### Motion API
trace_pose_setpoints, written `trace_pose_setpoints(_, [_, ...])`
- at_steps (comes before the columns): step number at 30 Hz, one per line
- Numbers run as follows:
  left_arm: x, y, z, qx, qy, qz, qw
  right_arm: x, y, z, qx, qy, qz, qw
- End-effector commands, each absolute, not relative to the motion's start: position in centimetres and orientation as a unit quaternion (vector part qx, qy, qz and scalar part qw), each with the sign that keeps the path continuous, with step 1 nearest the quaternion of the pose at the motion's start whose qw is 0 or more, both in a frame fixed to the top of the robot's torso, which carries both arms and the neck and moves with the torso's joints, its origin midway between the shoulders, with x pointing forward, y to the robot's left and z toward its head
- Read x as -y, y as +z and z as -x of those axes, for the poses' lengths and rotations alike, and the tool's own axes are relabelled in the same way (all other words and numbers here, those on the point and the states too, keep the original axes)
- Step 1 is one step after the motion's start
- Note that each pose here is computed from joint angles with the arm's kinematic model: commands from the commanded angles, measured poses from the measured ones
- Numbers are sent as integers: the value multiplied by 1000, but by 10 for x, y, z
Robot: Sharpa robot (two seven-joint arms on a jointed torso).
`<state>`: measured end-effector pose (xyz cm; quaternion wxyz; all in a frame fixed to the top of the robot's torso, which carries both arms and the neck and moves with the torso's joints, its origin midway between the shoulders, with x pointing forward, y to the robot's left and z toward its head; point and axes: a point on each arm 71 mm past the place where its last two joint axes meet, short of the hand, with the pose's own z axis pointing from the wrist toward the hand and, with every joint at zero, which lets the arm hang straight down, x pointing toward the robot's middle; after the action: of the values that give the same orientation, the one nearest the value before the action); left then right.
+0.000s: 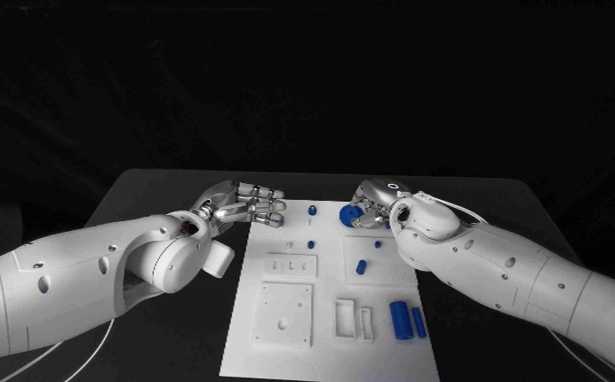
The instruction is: Assemble the parts on the task board
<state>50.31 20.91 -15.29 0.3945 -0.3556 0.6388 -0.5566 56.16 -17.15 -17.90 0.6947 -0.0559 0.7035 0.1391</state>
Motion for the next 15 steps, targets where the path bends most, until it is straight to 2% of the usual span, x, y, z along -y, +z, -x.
trace_pose_setpoints(1, [-208,-151,-503,-639,-561,350,393,166,-173,-557,-691,143,55,706])
trace_pose_setpoints(15, [-209,-152,-505,-638,-560,350,396,134,-164,-539,-665,184,65,721])
